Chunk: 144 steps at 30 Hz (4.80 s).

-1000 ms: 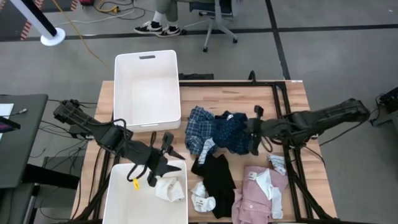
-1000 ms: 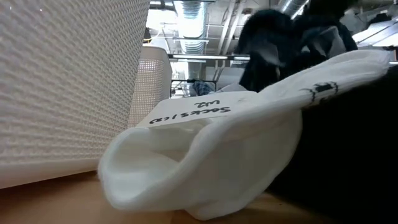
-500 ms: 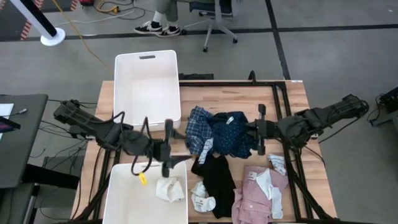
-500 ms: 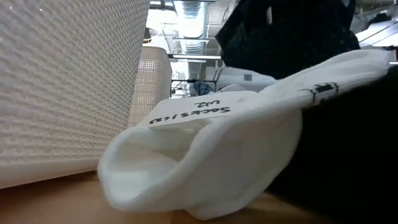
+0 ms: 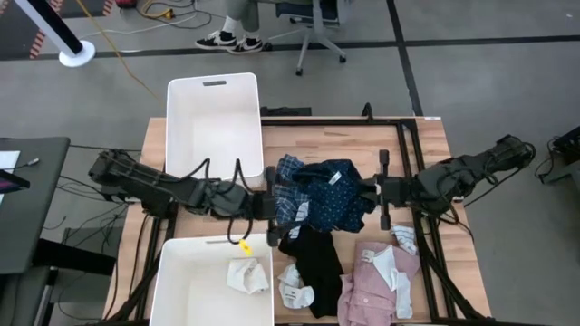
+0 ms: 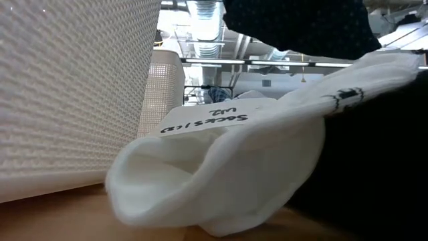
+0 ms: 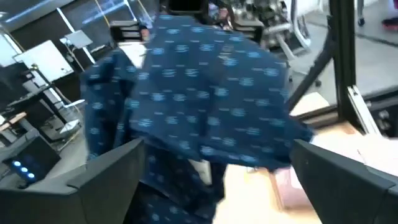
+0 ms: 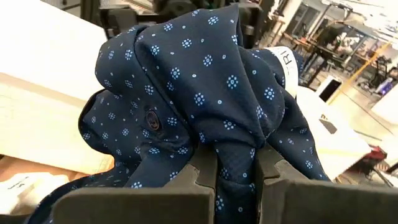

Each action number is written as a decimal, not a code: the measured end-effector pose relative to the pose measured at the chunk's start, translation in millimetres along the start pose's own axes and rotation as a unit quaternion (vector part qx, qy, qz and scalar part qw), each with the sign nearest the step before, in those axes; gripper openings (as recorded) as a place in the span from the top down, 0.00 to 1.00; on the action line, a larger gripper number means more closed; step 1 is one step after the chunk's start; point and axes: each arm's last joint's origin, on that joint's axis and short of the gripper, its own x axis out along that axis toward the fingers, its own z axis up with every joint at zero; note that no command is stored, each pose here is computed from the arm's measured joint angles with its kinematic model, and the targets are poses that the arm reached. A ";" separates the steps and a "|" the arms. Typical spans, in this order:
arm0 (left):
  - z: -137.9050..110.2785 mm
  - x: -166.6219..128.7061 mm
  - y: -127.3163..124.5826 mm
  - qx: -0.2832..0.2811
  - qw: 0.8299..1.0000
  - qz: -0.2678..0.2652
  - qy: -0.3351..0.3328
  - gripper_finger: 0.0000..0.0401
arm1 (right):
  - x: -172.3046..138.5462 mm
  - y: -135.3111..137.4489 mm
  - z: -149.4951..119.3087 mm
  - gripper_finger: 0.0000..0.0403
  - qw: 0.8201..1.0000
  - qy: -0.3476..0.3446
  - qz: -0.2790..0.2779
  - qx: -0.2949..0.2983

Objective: Sort clothes
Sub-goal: Put the blue shirt into the top white laundry organizer

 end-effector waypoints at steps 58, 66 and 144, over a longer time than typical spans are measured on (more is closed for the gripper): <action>0.0 13.8 35.6 -0.045 0.992 -0.080 -0.086 0.91 | 32.3 21.7 41.6 0.66 0.998 0.023 -0.008 -0.060; 24.2 -15.4 48.1 -0.036 0.989 -0.056 -0.129 0.91 | 29.1 23.6 37.1 0.32 0.994 0.059 -0.073 -0.051; -53.4 -146.7 172.8 -0.078 0.886 0.283 0.360 0.91 | 21.1 41.2 -0.7 0.23 0.981 0.173 -0.075 0.050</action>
